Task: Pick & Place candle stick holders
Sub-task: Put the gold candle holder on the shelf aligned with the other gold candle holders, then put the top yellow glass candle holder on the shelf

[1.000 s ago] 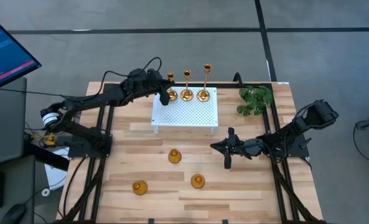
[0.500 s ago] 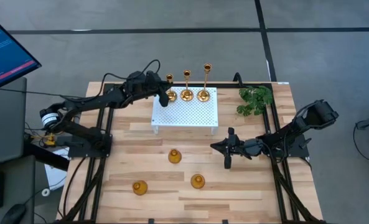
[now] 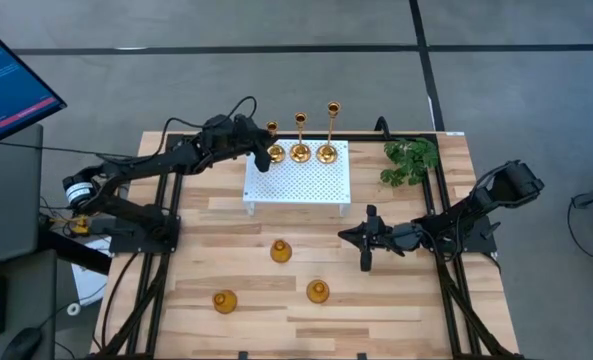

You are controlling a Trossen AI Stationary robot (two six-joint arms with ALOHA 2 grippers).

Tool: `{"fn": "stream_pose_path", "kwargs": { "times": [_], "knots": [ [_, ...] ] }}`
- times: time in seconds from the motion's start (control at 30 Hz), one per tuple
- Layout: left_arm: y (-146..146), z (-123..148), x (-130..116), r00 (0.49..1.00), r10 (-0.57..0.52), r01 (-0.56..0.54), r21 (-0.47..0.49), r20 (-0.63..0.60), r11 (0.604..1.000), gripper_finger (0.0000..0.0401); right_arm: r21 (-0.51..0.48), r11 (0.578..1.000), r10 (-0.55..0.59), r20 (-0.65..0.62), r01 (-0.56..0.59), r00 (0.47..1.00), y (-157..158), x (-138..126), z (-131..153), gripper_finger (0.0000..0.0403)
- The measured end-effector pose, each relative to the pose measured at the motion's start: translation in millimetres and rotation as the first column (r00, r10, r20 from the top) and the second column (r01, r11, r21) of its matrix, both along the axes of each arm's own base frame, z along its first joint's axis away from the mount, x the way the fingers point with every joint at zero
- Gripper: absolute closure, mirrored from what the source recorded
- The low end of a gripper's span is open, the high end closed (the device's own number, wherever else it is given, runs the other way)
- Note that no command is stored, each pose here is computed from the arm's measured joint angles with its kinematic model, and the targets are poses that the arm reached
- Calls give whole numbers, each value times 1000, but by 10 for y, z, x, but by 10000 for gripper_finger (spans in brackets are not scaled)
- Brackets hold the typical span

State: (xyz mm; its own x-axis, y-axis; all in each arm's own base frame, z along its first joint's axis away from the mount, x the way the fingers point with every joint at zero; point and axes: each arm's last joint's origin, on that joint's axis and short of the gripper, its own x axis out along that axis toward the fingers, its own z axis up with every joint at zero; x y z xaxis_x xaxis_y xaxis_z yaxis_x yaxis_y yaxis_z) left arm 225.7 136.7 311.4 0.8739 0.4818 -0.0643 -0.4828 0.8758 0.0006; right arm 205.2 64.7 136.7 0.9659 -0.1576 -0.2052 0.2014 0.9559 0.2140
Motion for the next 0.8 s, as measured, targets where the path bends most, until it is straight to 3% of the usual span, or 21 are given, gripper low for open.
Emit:
{"fn": "stream_pose_path", "kwargs": {
  "times": [0.3, 0.57, 0.7, 0.8],
  "knots": [
    [-124, 140, -201, 1000, -3, 3, -11, 0, 1000, 281, 5, 1000, 25, -2, -25, 1000, 9, 0, -1, 393],
    [-305, 170, -495, 993, -12, 5, -56, -116, 998, 268, 7, 999, 31, -3, -31, 1000, 11, 0, -1, 393],
    [-433, 151, -659, 980, -98, 77, -118, -176, 990, 281, 16, 998, 68, -5, -68, 998, 22, 1, -2, 393],
    [-545, 135, -762, 949, -247, 214, -173, -196, 961, 305, 19, 996, 81, -2, -81, 997, 32, 0, 1, 393]
  ]
}}
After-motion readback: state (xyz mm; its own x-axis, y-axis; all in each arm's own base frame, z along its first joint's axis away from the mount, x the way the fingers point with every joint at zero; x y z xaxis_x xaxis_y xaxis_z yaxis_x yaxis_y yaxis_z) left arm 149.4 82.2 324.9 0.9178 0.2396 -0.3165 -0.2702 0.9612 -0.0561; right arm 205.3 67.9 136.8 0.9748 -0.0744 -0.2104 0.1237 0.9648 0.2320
